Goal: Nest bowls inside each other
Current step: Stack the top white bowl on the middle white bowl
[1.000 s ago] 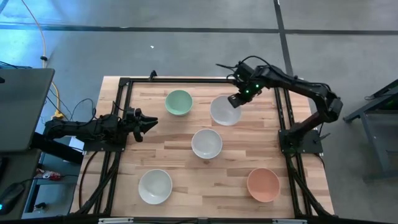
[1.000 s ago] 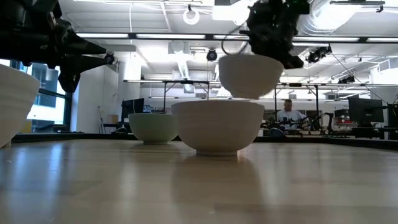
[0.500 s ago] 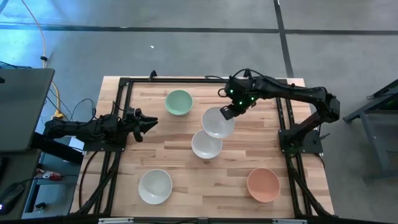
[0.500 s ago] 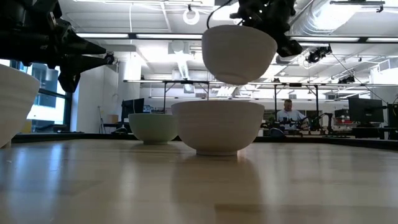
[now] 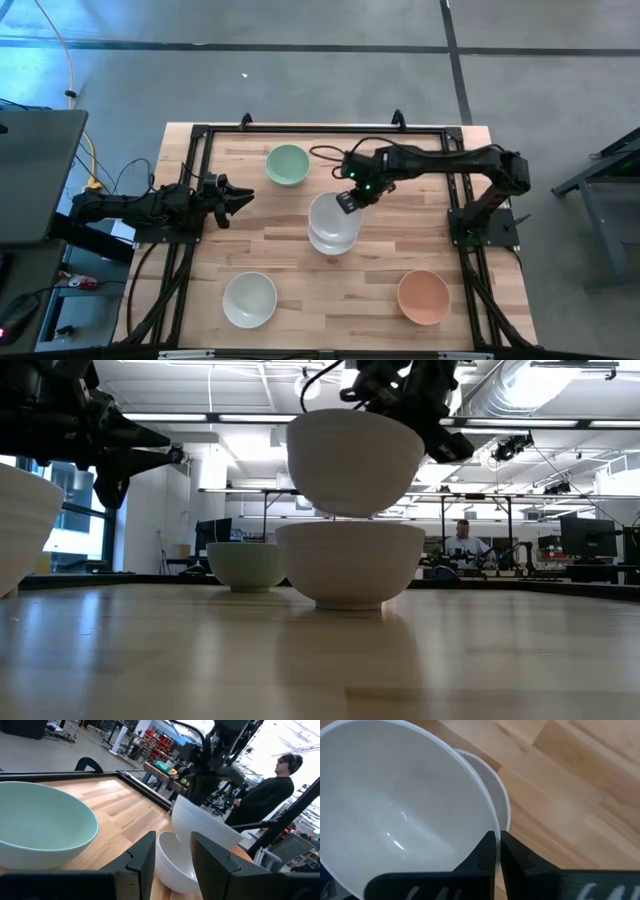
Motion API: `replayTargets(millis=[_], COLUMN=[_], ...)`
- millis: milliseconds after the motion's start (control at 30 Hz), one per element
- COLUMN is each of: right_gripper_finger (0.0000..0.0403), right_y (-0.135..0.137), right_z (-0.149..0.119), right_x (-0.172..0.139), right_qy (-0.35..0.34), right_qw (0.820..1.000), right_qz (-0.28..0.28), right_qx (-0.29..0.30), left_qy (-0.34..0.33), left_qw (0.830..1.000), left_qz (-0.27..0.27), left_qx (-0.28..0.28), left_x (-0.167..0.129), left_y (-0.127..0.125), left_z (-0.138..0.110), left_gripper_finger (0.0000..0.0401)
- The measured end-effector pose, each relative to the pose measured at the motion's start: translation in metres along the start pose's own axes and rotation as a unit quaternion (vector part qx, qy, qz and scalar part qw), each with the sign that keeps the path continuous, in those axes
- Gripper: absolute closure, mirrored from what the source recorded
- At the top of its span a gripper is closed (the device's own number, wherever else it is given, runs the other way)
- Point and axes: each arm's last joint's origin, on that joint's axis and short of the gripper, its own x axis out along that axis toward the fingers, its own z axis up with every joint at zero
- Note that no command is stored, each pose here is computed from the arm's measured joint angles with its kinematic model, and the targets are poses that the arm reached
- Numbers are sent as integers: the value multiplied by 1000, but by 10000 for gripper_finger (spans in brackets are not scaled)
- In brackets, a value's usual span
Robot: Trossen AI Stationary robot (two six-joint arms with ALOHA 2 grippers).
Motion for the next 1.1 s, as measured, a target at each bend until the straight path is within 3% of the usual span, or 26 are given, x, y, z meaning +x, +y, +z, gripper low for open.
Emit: replayTargets(millis=[467,1100], right_gripper_finger=[403,403], right_y=[9,5], right_z=[-5,-3], right_x=[38,48], right_qy=[27,10], right_qw=[999,996], right_qz=[-44,-83], right_qx=[17,15], left_qy=[14,15], left_qw=[1000,1000], left_qz=[-17,-18], left_qx=[1,14], left_x=[0,0], left_y=[-1,-1], left_z=[-1,-1], left_gripper_finger=[288,288])
